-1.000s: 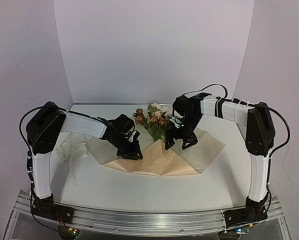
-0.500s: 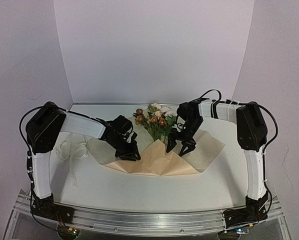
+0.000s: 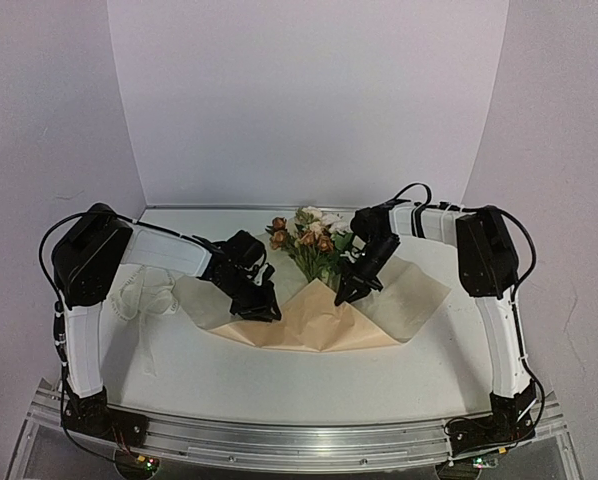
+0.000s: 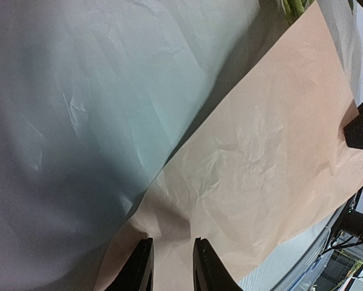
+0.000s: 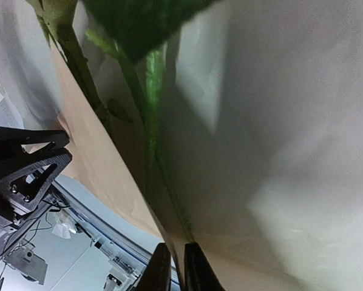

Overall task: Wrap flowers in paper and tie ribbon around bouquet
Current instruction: Fold the bottom corner of the flattened wrapping paper at the center of the board.

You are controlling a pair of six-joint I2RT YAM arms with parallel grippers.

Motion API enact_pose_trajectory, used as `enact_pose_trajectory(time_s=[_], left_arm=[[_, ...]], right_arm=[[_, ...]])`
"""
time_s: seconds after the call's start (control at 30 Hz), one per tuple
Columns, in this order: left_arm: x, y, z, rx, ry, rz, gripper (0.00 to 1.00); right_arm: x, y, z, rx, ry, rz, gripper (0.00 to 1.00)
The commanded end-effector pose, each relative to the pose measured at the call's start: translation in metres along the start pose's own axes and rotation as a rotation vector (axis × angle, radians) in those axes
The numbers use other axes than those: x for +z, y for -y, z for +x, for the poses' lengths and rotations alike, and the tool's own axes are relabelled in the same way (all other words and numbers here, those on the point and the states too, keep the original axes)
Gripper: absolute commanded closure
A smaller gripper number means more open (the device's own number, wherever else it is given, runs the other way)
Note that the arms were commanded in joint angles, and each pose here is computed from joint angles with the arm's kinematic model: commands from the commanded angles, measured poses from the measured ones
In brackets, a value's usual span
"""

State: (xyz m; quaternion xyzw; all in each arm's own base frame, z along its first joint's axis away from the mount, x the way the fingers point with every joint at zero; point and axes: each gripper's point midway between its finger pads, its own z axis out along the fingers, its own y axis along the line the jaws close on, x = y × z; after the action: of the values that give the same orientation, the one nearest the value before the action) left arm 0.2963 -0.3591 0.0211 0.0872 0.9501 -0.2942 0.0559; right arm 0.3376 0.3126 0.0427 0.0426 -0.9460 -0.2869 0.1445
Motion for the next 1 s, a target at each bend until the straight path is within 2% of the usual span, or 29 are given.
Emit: enact_pose_trajectory(time_s=[0.0,0.07,0.23,0.37,0.57,0.87,0.97], left_arm=[[-0.008,0.011,-0.012,0.025,0.023,0.017,0.75],[-0.010,0.014,-0.014,0.033,0.026,0.025,0.75],[-0.026,0.040,-0.026,0.124,0.045,0.066,0.67],[-0.036,0.061,-0.035,0.205,0.064,0.103,0.65],[-0.020,0.070,-0.021,0.263,-0.006,0.140,0.70],[0.014,0.045,0.004,0.198,-0.087,0.136,0.76],[0.021,0.034,0.008,0.158,-0.098,0.109,0.79]], right_arm=[[0.000,-0.008,-0.006,0.013,-0.004,-0.026,0.98],[-0.001,-0.005,-0.008,0.012,0.008,-0.004,1.00],[-0.004,0.007,-0.017,0.028,0.057,0.073,1.00],[-0.002,0.014,-0.024,0.060,0.078,0.109,1.00],[0.001,0.023,-0.030,0.094,0.091,0.151,1.00],[-0.001,0.028,-0.036,0.125,0.124,0.188,1.00],[-0.011,0.029,-0.031,0.125,0.150,0.214,0.85]])
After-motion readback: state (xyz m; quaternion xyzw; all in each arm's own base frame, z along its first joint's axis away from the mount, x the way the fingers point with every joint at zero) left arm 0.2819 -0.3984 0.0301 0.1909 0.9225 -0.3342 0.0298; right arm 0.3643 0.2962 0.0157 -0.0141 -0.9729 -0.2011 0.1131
